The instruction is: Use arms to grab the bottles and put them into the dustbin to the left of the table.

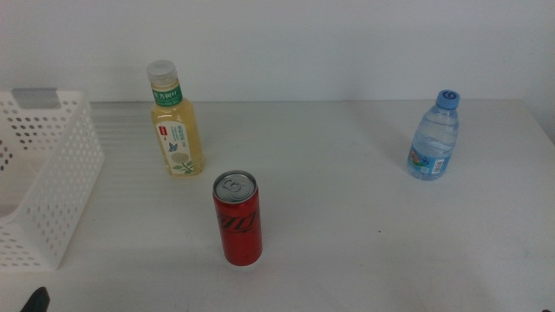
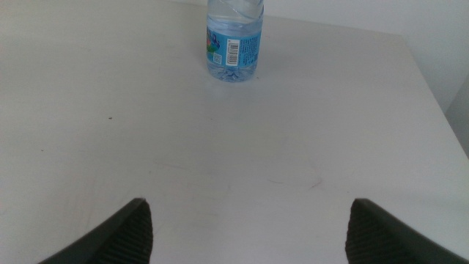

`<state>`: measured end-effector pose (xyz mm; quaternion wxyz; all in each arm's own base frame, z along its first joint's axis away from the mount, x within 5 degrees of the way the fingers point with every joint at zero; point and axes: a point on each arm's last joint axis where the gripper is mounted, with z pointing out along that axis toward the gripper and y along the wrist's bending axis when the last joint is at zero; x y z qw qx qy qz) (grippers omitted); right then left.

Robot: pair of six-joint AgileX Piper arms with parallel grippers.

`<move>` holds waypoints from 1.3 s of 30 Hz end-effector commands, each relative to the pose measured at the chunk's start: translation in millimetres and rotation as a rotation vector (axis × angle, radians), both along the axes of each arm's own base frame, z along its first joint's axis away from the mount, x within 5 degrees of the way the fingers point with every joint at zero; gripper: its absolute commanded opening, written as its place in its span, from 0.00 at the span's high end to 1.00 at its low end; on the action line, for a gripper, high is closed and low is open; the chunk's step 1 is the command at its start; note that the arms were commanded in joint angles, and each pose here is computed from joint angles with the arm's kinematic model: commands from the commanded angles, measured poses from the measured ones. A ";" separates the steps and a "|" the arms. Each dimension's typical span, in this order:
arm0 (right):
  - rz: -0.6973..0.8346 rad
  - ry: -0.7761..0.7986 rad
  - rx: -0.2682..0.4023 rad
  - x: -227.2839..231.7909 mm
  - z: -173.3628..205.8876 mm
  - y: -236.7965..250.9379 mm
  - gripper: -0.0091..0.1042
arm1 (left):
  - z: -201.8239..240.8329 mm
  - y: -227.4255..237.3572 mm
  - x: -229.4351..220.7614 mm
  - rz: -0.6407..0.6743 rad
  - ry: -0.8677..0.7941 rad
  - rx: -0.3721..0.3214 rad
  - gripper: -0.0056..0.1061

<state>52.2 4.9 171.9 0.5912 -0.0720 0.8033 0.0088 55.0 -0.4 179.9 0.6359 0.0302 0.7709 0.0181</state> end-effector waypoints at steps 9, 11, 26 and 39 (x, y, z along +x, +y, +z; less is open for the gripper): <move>-0.001 -0.106 -0.012 0.3 8.8 -0.4 0.27 | 6.4 -1.2 1.7 -0.006 -0.077 -0.059 0.14; -0.001 -0.106 -0.012 0.3 8.8 -0.4 0.27 | 6.1 -1.3 2.2 -0.006 -0.071 -0.060 0.14; -0.001 -0.106 -0.012 0.3 8.8 -0.4 0.27 | 17.6 -20.5 36.1 -0.202 -0.111 -0.105 0.14; -0.001 -0.106 -0.012 0.3 8.8 -0.4 0.27 | 14.2 -61.6 55.0 -0.474 -0.148 -0.127 0.14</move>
